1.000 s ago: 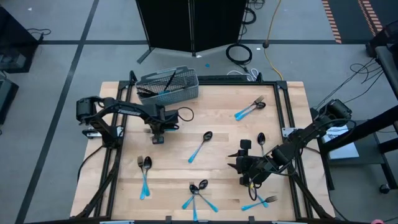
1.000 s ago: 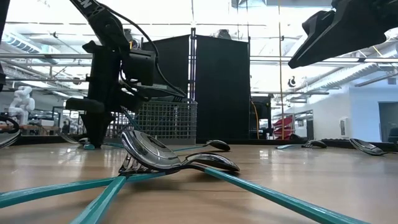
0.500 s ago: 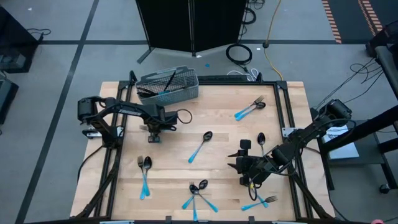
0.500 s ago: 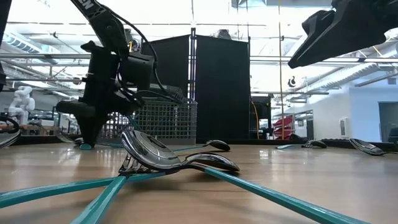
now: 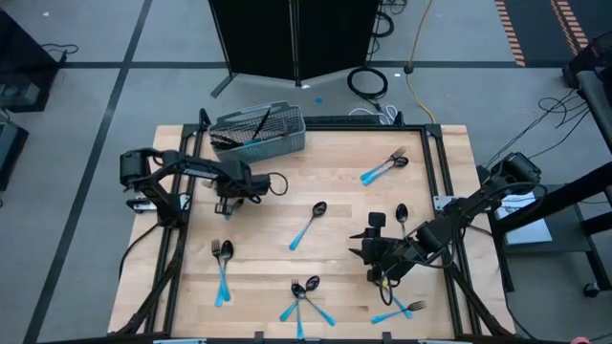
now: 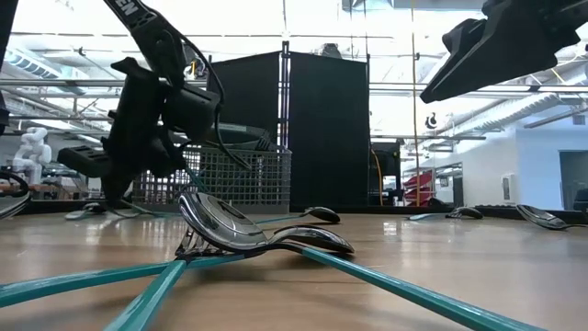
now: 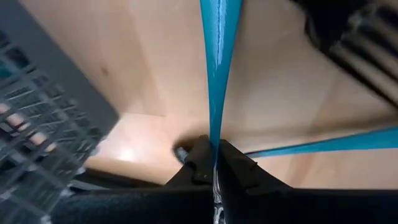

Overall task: Sort silverware
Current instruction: Put the blue fork into the silverware basket

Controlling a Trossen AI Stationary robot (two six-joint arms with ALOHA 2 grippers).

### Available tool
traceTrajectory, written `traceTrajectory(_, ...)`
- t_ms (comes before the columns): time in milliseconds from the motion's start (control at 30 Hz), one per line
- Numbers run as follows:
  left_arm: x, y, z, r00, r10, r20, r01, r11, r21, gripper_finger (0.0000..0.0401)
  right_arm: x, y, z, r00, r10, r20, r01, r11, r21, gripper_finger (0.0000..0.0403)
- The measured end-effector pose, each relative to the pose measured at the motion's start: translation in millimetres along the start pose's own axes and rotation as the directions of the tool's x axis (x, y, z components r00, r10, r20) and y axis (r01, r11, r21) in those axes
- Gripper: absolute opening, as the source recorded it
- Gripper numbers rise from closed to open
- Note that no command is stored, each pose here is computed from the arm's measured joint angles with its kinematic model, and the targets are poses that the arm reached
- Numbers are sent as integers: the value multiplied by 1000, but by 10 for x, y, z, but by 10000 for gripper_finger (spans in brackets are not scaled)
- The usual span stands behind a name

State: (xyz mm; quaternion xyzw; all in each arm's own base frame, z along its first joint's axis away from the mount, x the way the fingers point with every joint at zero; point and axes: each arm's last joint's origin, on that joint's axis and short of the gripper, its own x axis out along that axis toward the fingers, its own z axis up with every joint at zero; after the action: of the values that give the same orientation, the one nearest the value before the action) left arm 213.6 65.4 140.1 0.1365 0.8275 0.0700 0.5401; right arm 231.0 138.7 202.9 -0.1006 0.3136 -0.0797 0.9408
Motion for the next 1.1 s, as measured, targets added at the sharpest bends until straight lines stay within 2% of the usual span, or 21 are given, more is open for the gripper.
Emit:
traceTrajectory(267, -26, -9, -42, 989, 131, -70, -129, 991, 32, 0, 0, 0, 0, 1000, 0, 0, 0, 1000, 0, 144)
traceTrajectory(400, -39, -26, -70, 984, 150, -100, -145, 988, 52, 0, 0, 0, 0, 1000, 0, 0, 0, 1000, 0, 144)
traceTrajectory(500, -80, -32, -72, 982, 152, -108, -151, 988, 17, 0, 0, 0, 0, 1000, 1, 0, -1, 1000, 0, 144)
traceTrajectory(700, -460, -13, 94, 990, 131, 61, -127, 990, -60, 0, 0, 0, 0, 1000, 0, 0, 0, 1000, 0, 144)
traceTrajectory(867, -948, 10, 230, 958, 182, 224, -184, 983, -13, 0, 1, -1, 0, 1000, 1, -1, -1, 1000, 0, 144)
traceTrajectory(967, -1224, 55, 253, 914, 296, 278, -315, 949, 27, 0, 1, -1, -1, 1000, 1, -1, -1, 1000, 6, 144)
traceTrajectory(1033, -1366, 130, 242, 865, 423, 270, -449, 892, 44, 0, 12, 0, -31, 1000, 1, 2, -1, 1000, 15, 144)
traceTrajectory(1100, -1465, 244, 221, 803, 549, 232, -577, 813, 77, 0, 31, -7, -103, 1000, -3, -12, 3, 1000, 13, 144)
